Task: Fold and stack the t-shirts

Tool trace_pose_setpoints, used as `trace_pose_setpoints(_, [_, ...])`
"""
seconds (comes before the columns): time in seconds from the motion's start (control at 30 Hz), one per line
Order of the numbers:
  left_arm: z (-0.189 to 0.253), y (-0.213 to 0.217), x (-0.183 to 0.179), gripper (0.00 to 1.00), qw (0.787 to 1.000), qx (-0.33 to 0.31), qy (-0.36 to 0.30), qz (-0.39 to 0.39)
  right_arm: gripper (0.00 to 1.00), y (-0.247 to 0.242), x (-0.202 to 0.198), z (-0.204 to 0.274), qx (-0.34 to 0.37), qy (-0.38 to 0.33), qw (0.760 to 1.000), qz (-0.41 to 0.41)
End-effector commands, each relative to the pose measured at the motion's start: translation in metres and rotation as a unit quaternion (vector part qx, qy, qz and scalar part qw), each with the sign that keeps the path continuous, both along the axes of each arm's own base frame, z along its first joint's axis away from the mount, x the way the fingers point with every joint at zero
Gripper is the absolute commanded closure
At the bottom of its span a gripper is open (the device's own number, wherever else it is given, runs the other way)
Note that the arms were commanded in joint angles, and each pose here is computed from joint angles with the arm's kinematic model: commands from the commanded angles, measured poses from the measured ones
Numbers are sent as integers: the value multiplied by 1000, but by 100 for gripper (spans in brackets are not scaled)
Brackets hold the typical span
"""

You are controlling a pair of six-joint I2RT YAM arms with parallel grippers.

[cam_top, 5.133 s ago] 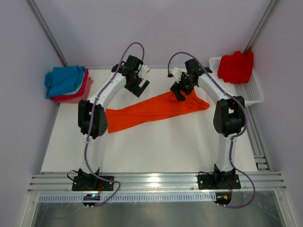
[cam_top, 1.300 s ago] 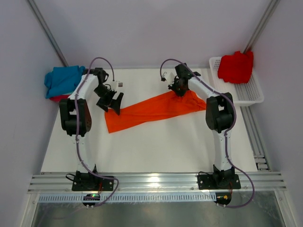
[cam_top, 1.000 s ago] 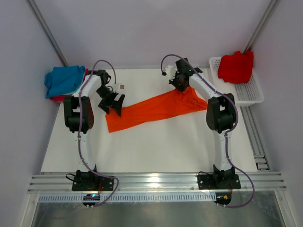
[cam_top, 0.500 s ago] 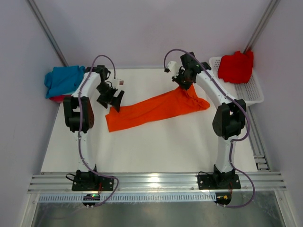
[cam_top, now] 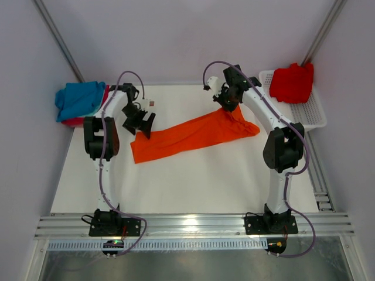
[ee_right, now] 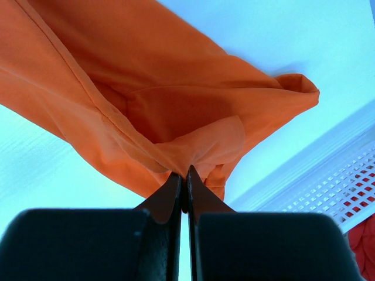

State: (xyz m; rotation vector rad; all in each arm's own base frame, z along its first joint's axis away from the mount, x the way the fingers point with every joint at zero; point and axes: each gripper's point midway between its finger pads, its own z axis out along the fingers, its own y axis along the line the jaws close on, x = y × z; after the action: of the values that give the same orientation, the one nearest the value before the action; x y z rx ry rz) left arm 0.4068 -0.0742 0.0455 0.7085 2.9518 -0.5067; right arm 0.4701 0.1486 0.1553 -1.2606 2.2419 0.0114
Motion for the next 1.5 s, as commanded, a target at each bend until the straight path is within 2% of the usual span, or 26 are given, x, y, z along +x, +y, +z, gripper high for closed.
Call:
trace_pose_setpoints(0.0, [9,-13,27,1,999,-29,-40,17,97,1,-2,22,14,-22,1000,-1])
trace_pose_setpoints(0.37, [0,-19,46,1,997,-41,-53,35,97,3,-5,21,18,-16,1000,-3])
trace_pose_setpoints(0.7, [-3,-10,36,3,999,-17,-39,26,97,2,-1,21,16,-21,1000,-5])
trace_pose_setpoints(0.77, [-1,-8,34,12,999,-13,-38,19,97,3,0,21,15,-22,1000,-4])
trace_pose_setpoints(0.8, [0,-8,33,19,999,-13,-37,15,97,2,0,21,14,-23,1000,-4])
trace_pose_setpoints(0.83, [1,-8,31,38,999,-14,-32,11,97,2,1,21,13,-23,1000,-4])
trace_pose_setpoints(0.87, [1,-8,30,50,999,-14,-30,4,97,3,2,20,14,-24,1000,-3])
trace_pose_setpoints(0.9, [5,-8,31,76,999,-18,-31,0,97,3,2,20,13,-24,1000,-3])
trace_pose_setpoints(0.97, [5,-8,26,98,1000,-17,-17,-3,97,3,3,21,13,-26,1000,-4])
trace_pose_setpoints(1.0, [6,-8,25,100,1000,-18,-16,-6,97,3,3,19,12,-25,1000,-3])
trace_pose_setpoints(1.33, [30,-4,32,100,999,-7,-37,-16,97,2,8,17,9,-30,999,-5])
trace_pose_setpoints(1.37, [29,1,33,91,999,9,-38,-14,97,3,8,16,10,-30,1000,-4])
trace_pose_setpoints(1.4, [26,4,32,63,999,15,-34,-13,97,3,8,16,11,-29,1000,-4])
trace_pose_setpoints(1.43, [24,6,31,52,999,21,-31,-12,97,4,8,15,12,-27,1000,-3])
trace_pose_setpoints(1.47, [23,5,29,48,999,19,-28,-13,97,4,8,15,14,-26,1000,-4])
